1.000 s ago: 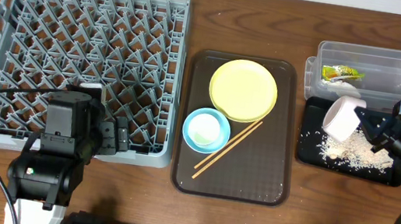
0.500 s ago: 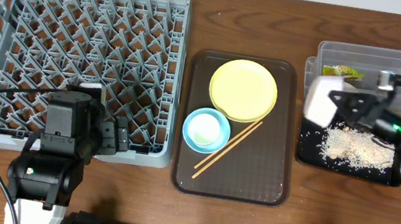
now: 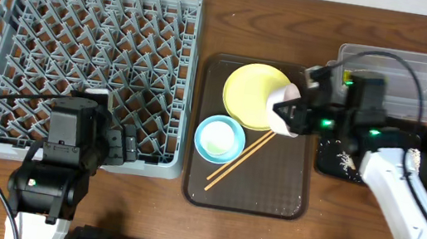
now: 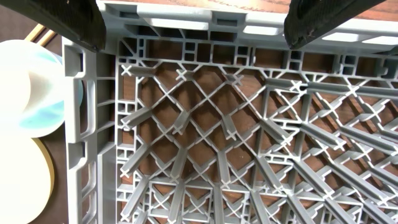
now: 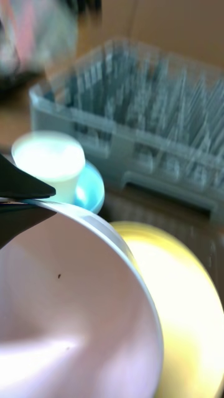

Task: Sort waste into correct bins and load items into the dishwasher rack
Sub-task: 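Carry the emptied pink bowl left and set it on the yellow plate, then grasp the white cup from the blue bowl with the right gripper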

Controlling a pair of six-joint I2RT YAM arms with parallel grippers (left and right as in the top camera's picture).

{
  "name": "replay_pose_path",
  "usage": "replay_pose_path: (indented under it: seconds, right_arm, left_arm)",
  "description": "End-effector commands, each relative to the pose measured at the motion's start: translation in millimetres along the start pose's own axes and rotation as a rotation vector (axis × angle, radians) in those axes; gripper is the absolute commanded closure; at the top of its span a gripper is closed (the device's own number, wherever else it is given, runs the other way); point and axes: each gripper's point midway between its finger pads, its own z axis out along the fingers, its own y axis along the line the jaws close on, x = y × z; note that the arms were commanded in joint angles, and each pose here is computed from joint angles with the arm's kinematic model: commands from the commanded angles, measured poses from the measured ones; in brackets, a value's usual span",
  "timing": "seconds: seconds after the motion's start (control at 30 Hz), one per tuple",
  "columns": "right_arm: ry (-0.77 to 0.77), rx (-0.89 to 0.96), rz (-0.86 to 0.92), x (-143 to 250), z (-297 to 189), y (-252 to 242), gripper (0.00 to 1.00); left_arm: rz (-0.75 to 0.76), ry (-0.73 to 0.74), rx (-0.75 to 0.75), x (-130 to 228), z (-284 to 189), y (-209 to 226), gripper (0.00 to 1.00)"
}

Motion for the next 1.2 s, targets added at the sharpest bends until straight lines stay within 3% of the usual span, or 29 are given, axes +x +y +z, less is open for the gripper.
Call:
replay_pose_path:
  seconds: [0.0,0.1,0.23,0.67,0.7,0.8,0.87,0.93,1.17]
  right_arm:
    - [-0.068,0.334,-0.181,-13,5,-29,0.99]
    - [-0.074,0.415,-0.324,-15,17,-23,0.99]
    - [-0.068,0.392,-0.467,-13,41,-6,0.99]
    - [-0.035,0.353,-0.48,-3,95,-26,0.99]
    - [-0.035,0.351,-0.479,-2,96,-26,0.98]
    - [-0.033,0.33,-0.48,-1,97,-23,0.73]
    - [-0.025,0.295,-0.481,1,98,-17,0.68]
    - [-0.017,0.26,-0.481,3,98,-11,0.55]
    - [-0.029,0.174,-0.434,3,77,21,0.54]
  left_arm:
    - [-0.003,-0.022,-0.004,-7,-6,1,0.07]
    - [-0.003,-0.022,-0.004,-7,-6,1,0.07]
    - [-0.003,-0.022,-0.004,-7,-6,1,0.07]
    - [-0.003,-0.022,-0.004,-7,-6,1,0.07]
    - [-0.003,-0.022,-0.004,-7,-6,1,0.07]
    - [-0.003,-0.022,-0.004,-7,-6,1,0.07]
    - [-0.003,-0.022,-0.004,-7,-6,1,0.07]
    - [-0.003,-0.022,-0.004,-7,-6,1,0.07]
    - [-0.003,-0.022,-0.004,-7,-6,1,0.07]
